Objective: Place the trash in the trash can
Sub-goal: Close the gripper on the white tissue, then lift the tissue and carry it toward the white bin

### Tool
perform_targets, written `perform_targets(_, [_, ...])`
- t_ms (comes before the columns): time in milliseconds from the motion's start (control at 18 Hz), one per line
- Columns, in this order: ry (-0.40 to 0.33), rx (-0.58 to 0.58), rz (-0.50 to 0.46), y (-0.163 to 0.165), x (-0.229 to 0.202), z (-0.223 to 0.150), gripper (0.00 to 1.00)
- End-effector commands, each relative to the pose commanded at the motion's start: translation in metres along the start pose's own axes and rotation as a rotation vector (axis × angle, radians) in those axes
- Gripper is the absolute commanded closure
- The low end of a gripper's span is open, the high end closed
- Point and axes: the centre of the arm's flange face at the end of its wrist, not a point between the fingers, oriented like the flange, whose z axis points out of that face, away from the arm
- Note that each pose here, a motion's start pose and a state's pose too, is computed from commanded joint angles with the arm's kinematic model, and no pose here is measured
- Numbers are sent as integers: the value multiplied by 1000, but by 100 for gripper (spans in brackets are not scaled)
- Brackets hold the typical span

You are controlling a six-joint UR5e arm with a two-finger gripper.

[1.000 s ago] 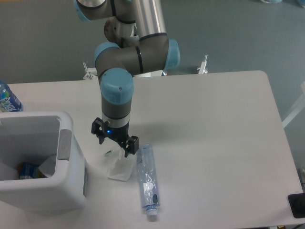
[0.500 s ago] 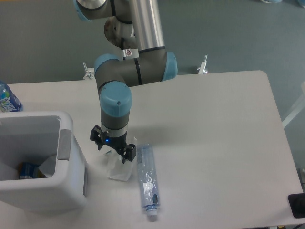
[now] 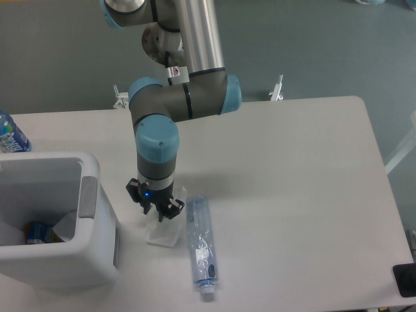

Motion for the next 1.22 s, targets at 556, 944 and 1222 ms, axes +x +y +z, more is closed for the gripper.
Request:
perform_targets(556, [-60,86,56,29,32,-83,100])
perform_targets(944, [-144,419,-139,53,-11,-242,100])
perform_targets(1222, [-35,669,-364,60,-35,-327,100])
